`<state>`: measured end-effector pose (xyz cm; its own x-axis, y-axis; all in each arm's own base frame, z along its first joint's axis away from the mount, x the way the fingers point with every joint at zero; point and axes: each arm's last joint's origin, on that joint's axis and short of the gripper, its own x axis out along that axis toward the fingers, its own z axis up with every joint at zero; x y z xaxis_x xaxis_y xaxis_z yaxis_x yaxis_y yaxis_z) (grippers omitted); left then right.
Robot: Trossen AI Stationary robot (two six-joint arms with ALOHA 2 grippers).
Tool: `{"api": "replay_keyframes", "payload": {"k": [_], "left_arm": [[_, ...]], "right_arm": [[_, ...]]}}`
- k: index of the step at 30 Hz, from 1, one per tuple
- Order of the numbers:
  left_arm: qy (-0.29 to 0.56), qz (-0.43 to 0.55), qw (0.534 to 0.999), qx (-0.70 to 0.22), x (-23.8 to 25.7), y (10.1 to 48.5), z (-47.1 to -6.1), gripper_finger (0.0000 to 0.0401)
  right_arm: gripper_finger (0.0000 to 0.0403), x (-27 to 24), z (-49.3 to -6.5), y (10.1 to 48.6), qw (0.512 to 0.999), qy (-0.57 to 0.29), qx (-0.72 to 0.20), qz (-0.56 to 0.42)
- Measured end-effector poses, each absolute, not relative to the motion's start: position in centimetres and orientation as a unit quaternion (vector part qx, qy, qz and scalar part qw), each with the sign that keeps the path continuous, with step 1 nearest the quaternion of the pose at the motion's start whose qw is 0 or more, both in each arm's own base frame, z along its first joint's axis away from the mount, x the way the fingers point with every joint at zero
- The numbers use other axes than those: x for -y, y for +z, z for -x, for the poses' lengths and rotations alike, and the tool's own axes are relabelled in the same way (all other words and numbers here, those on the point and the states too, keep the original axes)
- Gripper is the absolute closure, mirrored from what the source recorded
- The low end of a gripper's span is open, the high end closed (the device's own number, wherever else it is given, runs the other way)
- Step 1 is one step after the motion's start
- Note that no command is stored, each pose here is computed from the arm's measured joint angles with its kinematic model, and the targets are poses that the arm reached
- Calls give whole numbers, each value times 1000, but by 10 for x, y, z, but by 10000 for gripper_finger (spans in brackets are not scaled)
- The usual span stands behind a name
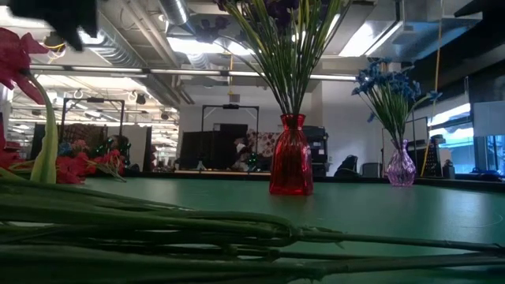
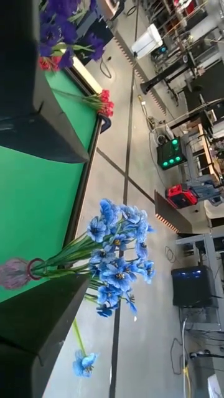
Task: Sort flowers into vase by color
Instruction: Put the blue flowers into the violet vase
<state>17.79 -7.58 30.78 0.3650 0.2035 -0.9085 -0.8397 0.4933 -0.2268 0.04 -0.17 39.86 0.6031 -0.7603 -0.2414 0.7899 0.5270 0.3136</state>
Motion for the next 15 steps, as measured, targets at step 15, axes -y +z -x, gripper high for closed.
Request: {"api": "replay_keyframes", "payload": {"k": [15], "left_arm": [[406,441,631,-493,81,250,-168,237]], "right_arm": [[97,2,0,399,872,-446,-38,-197]]}}
